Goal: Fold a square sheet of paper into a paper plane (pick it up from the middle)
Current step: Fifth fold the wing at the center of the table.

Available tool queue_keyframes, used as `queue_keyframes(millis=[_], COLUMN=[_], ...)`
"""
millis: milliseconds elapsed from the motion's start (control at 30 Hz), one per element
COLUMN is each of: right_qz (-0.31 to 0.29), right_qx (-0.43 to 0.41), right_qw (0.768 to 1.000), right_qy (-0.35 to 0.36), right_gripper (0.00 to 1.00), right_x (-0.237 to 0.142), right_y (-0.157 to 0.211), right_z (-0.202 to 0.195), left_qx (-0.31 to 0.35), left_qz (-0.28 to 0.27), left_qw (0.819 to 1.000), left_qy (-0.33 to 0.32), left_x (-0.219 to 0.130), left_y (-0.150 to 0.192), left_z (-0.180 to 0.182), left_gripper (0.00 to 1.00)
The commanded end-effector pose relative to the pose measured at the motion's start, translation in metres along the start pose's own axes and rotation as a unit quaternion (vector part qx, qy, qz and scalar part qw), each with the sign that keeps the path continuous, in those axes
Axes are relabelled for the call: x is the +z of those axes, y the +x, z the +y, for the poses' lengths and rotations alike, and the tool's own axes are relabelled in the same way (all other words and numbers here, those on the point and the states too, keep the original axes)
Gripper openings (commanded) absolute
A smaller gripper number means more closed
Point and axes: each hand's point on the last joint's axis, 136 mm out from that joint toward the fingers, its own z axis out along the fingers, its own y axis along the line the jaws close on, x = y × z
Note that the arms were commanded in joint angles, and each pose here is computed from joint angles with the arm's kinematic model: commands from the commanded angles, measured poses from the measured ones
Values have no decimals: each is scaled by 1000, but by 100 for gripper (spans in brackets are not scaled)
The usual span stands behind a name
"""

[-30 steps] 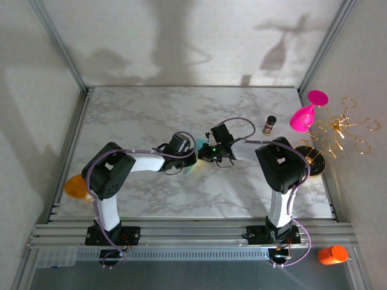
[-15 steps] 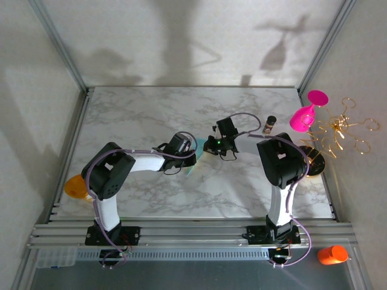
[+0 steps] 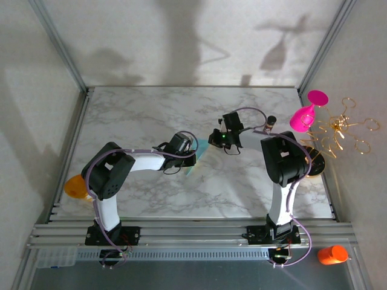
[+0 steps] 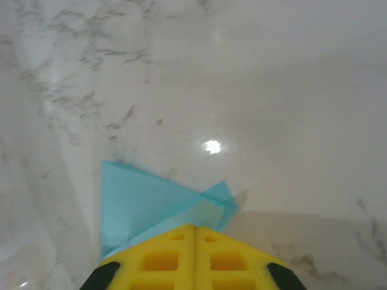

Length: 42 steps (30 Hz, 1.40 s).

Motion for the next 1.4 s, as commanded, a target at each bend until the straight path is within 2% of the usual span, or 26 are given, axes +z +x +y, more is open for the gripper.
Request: queue_keyframes(millis=[0,133,267,400,467,800,967,1133,1267,1367], right_qz=[2,36,55,51,48,3,-24,-46,-63,-72], right_qx=[-37,-41,-45,-46,-26,48,32,15,2,10], right_qw=[998,997,996,997,998,997,998,997,996,994], right_qy=[-54,-55,-54,-24,9,57,58,65,70,77], right_gripper=[5,6,6,5,5,5,6,7,10,18], right_x=[-14,-3,10,19,23,19,4,-13,-29,-40], right_y=[11,37,44,32,23,-23,-45,-49,-43,-33], right_z=[32,34,33,22,4,-65,-51,-37,-21,-14], left_qx=[-12,-13,-10,-7,-6,-7,-6,-6,-3,-10], left_qz=[81,79,83,87,90,96,87,82,58,23], left_qw=[994,994,993,993,992,992,993,994,997,1000], left_qy=[-79,-78,-80,-85,-87,-86,-80,-67,-41,-5], left_x=[5,5,5,4,4,5,2,2,-6,-20], left_y=[46,44,46,48,50,55,47,40,18,-7], left_z=[45,45,46,49,50,51,46,37,16,-9], left_gripper=[0,0,0,0,0,0,0,0,0,0])
